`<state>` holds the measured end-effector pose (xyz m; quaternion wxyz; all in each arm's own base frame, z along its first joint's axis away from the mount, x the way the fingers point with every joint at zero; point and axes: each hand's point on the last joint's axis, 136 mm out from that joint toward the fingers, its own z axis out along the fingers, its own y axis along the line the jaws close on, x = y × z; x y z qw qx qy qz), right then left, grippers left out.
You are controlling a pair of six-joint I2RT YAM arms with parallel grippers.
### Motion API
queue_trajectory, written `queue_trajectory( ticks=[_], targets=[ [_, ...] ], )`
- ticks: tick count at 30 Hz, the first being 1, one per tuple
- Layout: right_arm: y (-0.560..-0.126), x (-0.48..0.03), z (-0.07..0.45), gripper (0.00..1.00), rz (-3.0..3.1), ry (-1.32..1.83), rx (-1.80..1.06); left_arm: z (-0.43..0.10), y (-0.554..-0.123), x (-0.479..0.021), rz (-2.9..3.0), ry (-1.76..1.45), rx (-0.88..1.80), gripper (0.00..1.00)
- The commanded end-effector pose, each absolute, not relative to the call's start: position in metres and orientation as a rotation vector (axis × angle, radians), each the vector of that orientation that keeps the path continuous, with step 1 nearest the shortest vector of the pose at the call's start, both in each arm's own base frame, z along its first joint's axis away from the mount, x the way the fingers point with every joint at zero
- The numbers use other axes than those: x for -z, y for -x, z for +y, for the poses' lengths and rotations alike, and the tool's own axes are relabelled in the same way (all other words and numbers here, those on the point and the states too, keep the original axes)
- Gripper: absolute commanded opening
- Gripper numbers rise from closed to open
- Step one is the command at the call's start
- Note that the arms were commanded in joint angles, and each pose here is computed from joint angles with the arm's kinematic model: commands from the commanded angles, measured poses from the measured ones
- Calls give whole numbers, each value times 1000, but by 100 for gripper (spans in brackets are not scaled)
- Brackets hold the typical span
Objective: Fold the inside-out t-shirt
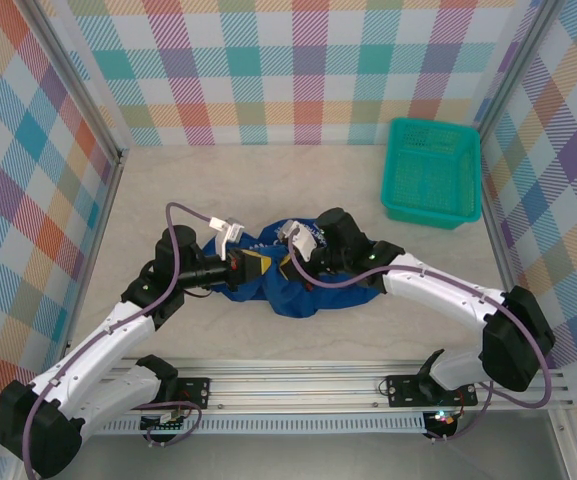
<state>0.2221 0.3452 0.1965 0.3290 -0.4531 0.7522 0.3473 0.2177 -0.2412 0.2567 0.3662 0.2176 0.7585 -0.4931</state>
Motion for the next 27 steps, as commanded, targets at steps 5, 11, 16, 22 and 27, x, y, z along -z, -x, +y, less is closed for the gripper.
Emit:
queue_trajectory(
  ticks=[5, 11, 16, 22, 27],
  targets=[
    [-201, -243, 331, 0, 1871, 1178, -1139, -218, -239, -262, 1959, -433, 1060, 0],
    [-195, -277, 306, 0, 1827, 1078, -1368, -208, -250, -250, 1997, -366, 970, 0],
    [-197, -296, 305, 0, 1771, 1032, -1500, -208, -253, -243, 2031, -363, 948, 0],
    [-201, -303, 309, 0, 1737, 998, -1568, -207, -253, -233, 2065, -359, 937, 0],
    [-215, -298, 311, 0, 1787, 901, -1601, -211, -252, -229, 2065, -379, 960, 0]
  ],
)
